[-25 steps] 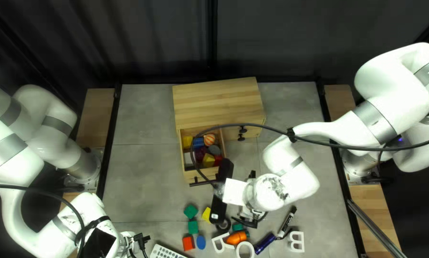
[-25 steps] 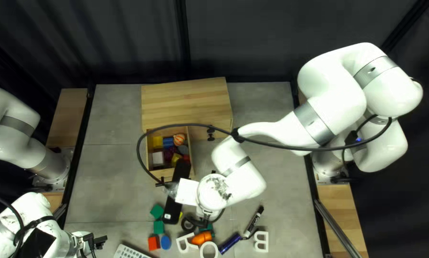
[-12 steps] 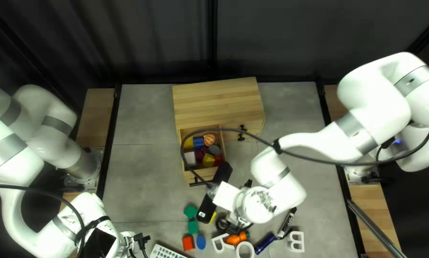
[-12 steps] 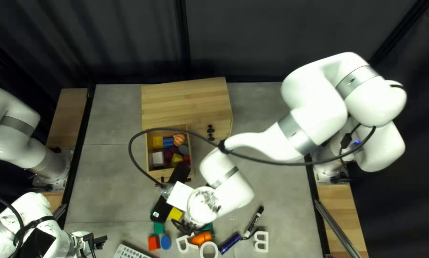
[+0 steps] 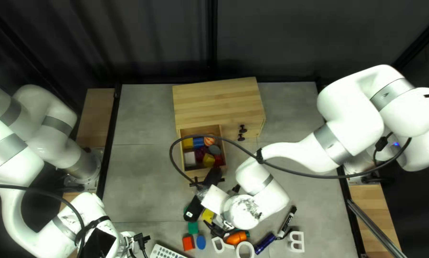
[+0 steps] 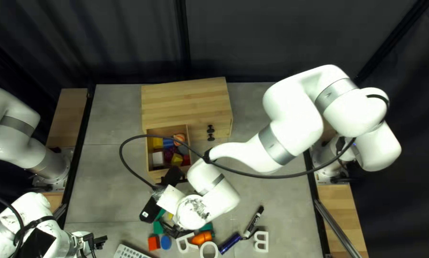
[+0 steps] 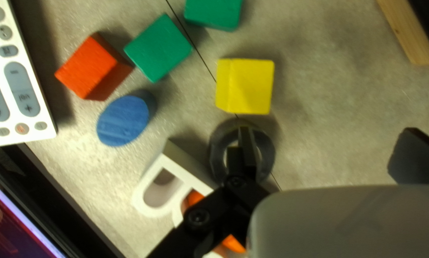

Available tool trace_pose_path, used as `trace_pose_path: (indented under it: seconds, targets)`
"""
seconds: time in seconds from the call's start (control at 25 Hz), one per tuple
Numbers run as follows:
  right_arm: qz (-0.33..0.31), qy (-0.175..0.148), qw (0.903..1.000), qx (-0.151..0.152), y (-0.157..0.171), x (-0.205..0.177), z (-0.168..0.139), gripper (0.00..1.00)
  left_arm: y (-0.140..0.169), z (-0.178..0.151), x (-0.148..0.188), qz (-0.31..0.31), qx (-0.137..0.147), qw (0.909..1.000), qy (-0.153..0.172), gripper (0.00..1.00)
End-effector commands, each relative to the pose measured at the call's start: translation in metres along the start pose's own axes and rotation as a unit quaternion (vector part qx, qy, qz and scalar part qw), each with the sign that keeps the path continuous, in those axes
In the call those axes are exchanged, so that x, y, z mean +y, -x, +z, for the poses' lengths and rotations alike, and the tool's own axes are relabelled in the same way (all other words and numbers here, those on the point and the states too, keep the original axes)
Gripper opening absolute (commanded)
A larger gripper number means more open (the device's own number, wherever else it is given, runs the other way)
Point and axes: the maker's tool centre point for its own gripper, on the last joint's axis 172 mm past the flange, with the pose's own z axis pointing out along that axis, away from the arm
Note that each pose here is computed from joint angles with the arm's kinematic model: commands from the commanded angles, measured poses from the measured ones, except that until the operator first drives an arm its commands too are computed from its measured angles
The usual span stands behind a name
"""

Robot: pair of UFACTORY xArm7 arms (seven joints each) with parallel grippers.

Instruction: Open drawers and place objects into drawer and close

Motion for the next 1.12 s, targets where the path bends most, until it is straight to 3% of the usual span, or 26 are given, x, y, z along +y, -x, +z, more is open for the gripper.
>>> trace_pose_path:
  seconds: [0.04,0.76,0.84,1.04,1.08,1.12]
  targets:
    - [0.002,-0.004,1.0,0.0,-0.001,-0.006,0.009,1.0,0.0,0.0,0.0,0.0,0.0,1.0,0.0,1.0]
    - [-0.012,-0.018,0.9998,0.0,0.001,-0.015,0.033,1.0,0.0,0.0,0.0,0.0,0.0,1.0,0.0,1.0]
    - [-0.014,-0.018,0.9997,0.0,0.001,-0.015,0.035,0.97,0.0,0.0,0.0,0.0,0.0,1.0,0.0,1.0]
    - [-0.02,-0.018,0.9996,-0.004,0.001,-0.015,0.041,0.57,0.0,0.0,0.0,0.0,0.0,1.0,0.0,1.0]
    - [-0.021,-0.019,0.9996,-0.005,0.002,-0.014,0.043,0.12,0.0,0.0,0.0,0.0,0.0,1.0,0.0,1.0]
    - [-0.022,-0.019,0.9996,-0.006,0.002,-0.014,0.044,0.05,0.0,0.0,0.0,0.0,0.0,1.0,0.0,1.0]
